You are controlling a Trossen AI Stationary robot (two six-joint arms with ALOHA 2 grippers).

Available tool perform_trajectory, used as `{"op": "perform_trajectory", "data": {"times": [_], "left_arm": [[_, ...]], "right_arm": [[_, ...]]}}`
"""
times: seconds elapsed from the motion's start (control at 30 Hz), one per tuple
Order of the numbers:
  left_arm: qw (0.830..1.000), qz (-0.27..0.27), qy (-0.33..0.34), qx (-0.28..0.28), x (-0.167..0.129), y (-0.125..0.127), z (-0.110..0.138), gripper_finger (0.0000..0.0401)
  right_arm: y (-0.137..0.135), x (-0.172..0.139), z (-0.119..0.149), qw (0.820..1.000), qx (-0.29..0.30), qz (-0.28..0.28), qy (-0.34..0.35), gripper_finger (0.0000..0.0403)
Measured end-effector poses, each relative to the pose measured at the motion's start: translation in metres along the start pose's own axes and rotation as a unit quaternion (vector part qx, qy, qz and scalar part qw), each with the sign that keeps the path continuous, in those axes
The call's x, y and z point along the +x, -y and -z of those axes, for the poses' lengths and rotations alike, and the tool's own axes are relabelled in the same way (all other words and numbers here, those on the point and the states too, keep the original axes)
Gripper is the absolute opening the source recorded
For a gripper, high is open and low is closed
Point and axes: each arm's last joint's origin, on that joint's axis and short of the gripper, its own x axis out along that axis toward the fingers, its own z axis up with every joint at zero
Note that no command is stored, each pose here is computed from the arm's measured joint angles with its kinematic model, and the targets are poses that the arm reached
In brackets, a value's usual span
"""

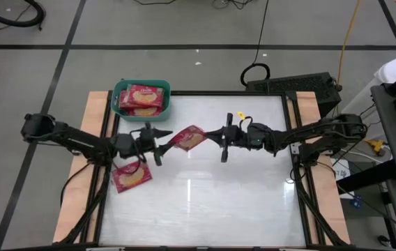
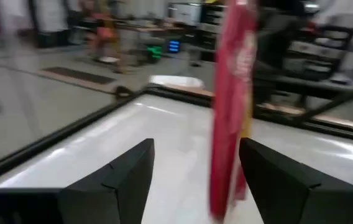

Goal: Sort popcorn bags into baskets
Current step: Stack the red popcorn bag on the red popcorn bags in the green bin

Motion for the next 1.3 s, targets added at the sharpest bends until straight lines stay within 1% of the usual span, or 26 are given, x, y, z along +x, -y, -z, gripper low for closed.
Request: {"op": "perform_trajectory", "data": {"times": [0.1, 0.17, 0.27, 0.4, 0.43, 0.5, 0.57, 0.63, 0.73, 0.83, 0.9, 0.93, 1.0, 1.1, 1.23, 1.3], "left_arm": [[0.999, 0.041, -0.002, -0.002, 0.009, -0.007, -0.006, 0.0219], [0.998, 0.053, -0.013, -0.001, 0.012, -0.01, -0.006, 0.019], [0.997, 0.069, -0.027, 0.002, 0.013, -0.013, -0.005, 0.0132], [0.994, 0.102, -0.028, 0.008, 0.013, -0.012, -0.006, 0.0038], [0.994, 0.106, -0.027, 0.007, 0.012, -0.011, -0.007, 0.0024], [0.993, 0.111, -0.026, 0.006, 0.011, -0.011, -0.009, 0.0019], [0.993, 0.113, -0.037, 0.008, 0.007, -0.012, -0.012, 0.0028], [0.992, 0.109, -0.062, 0.008, 0.006, -0.012, -0.025, 0.0032], [0.985, 0.099, -0.138, 0.021, 0.002, -0.009, -0.054, 0.0023], [0.972, 0.092, -0.206, 0.058, -0.005, -0.006, -0.091, 0.0018], [0.966, 0.079, -0.233, 0.083, -0.012, -0.006, -0.116, 0.0018], [0.963, 0.067, -0.244, 0.096, -0.015, -0.007, -0.128, 0.0019], [0.954, 0.025, -0.275, 0.121, -0.023, -0.012, -0.147, 0.0025], [0.939, -0.06, -0.305, 0.149, -0.036, -0.025, -0.168, 0.0028], [0.911, -0.128, -0.346, 0.186, -0.047, -0.047, -0.184, 0.0031], [0.901, -0.151, -0.351, 0.204, -0.048, -0.059, -0.188, 0.0031]], "right_arm": [[0.001, 0.0, -0.001, 1.0, -0.012, 0.001, 0.003, 0.0], [0.001, 0.0, -0.001, 1.0, -0.02, 0.002, 0.006, 0.0], [0.001, 0.0, -0.001, 1.0, -0.021, 0.002, 0.005, 0.0], [0.001, 0.0, -0.001, 1.0, -0.016, 0.002, 0.006, 0.0], [0.001, 0.0, -0.001, 1.0, -0.012, 0.002, 0.006, 0.0], [0.001, 0.0, -0.002, 1.0, -0.006, 0.001, 0.008, 0.0004], [-0.001, 0.0, 0.0, 1.0, 0.0, 0.001, 0.001, 0.0013], [-0.002, 0.0, 0.003, 1.0, 0.01, 0.016, -0.017, 0.0028], [-0.005, -0.002, 0.01, 0.997, 0.014, 0.041, -0.056, 0.0059], [-0.007, -0.003, 0.015, 0.995, 0.012, 0.065, -0.08, 0.0091], [-0.007, -0.004, 0.017, 0.993, 0.008, 0.076, -0.09, 0.011], [-0.007, -0.004, 0.018, 0.992, 0.007, 0.082, -0.094, 0.0119], [-0.007, -0.004, 0.019, 0.991, 0.005, 0.083, -0.1, 0.0132], [-0.007, -0.005, 0.022, 0.99, 0.001, 0.082, -0.116, 0.0145], [-0.008, -0.006, 0.026, 0.987, -0.016, 0.079, -0.141, 0.0148], [-0.009, -0.007, 0.029, 0.985, -0.023, 0.076, -0.152, 0.0147]]}}
